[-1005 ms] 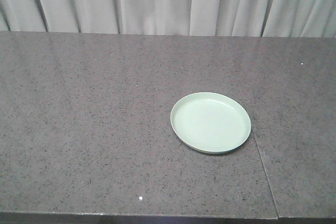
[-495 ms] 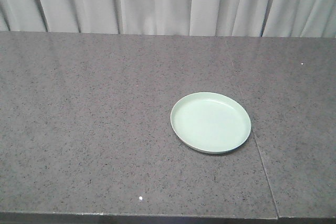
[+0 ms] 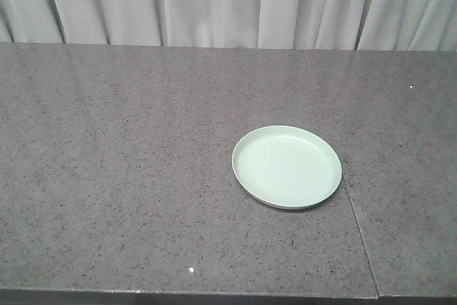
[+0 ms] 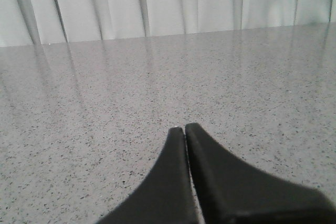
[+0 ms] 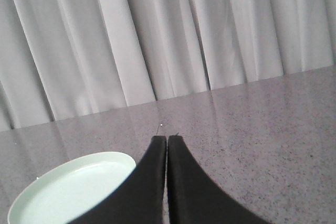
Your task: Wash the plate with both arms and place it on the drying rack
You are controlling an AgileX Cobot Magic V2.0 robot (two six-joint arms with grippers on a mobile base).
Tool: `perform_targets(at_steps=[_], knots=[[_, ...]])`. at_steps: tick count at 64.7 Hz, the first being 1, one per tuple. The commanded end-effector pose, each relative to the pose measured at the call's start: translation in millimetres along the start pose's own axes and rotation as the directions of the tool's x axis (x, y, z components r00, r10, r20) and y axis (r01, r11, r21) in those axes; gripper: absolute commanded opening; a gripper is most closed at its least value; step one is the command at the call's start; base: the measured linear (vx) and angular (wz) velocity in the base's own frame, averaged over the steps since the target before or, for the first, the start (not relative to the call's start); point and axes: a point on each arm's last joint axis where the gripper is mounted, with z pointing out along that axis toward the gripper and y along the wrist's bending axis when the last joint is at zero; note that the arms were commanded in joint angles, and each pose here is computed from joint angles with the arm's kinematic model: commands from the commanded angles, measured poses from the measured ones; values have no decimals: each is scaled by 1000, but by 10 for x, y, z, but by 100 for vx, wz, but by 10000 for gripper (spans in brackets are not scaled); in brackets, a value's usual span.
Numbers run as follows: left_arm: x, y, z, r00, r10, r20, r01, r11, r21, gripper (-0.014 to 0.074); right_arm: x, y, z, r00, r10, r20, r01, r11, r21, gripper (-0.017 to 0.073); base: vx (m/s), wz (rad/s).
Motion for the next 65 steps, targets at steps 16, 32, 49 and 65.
perform_targets(at_steps=[16, 32, 49, 65], knots=[[-155, -31, -36, 994, 0, 105, -3, 1000, 30, -6, -1021, 257, 233, 987, -78, -139, 82, 996, 19, 1, 0, 0], [-155, -31, -36, 994, 0, 105, -3, 1000, 30, -6, -1443, 402, 693, 951, -234, -203, 229, 972, -49, 216, 0, 0], [-155, -31, -36, 994, 0, 105, -3, 1000, 30, -6, -1505, 420, 1161, 958, -203, -203, 197, 979, -48, 470, 0, 0], [-155, -31, -36, 994, 0, 105, -3, 1000, 30, -6, -1610, 636, 1836, 836, -284, -470, 171, 948, -268, 469, 0, 0]])
